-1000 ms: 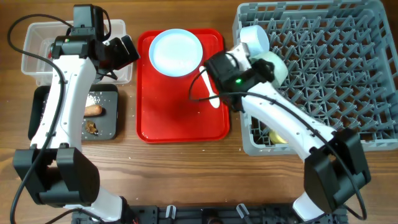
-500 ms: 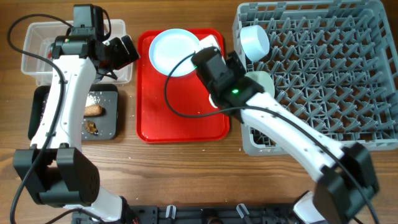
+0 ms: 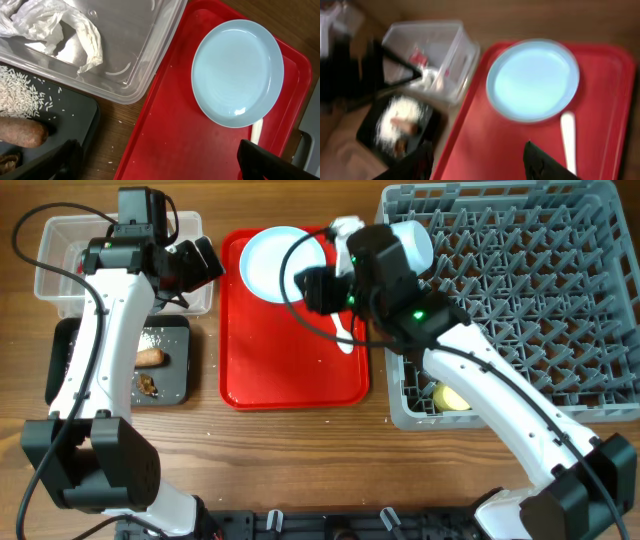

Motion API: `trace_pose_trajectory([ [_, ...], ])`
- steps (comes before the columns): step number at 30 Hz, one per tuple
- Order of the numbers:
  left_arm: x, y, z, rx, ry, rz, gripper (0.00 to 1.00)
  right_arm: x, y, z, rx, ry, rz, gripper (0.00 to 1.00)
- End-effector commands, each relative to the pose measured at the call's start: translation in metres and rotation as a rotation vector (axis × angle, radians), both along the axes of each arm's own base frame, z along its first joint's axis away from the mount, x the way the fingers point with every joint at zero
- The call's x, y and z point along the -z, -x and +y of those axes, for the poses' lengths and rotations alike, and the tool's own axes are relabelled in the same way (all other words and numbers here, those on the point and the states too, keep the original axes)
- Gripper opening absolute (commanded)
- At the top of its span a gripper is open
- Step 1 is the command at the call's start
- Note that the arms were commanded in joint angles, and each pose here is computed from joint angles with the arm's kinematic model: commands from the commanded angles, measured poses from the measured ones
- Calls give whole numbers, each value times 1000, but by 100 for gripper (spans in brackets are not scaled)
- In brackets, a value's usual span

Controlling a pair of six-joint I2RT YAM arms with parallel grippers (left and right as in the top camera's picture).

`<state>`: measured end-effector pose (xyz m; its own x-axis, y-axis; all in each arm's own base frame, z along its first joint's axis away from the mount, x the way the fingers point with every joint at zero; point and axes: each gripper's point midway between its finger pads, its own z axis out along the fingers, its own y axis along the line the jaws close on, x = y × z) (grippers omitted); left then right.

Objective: Sort waste into correct bins and load items into the dishwasher rack
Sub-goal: 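Grasp the light-blue plate edge with the right gripper and lift it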

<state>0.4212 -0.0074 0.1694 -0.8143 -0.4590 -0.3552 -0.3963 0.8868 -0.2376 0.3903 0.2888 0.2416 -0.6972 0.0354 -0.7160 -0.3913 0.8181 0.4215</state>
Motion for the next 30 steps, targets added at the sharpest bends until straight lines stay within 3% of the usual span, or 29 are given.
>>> trace_pose_trajectory([
  [1,6,0,-2,6,10,14,100,55,-35,4,94,51,51,55],
  [5,6,0,-2,6,10,14,100,134,-55,16,166,29,187,38],
  [13,6,0,-2,6,10,14,100,209,-65,5,336,51,304,32],
  [23,6,0,-2,6,10,14,100,243,-77,-4,432,1,352,30],
  [25,6,0,-2,6,10,14,100,247,-79,-4,431,-3,352,23],
  [27,6,0,-2,6,10,14,100,247,-78,-3,420,-10,361,10],
  [30,6,0,-2,6,10,14,100,249,-72,2,390,-19,395,4],
])
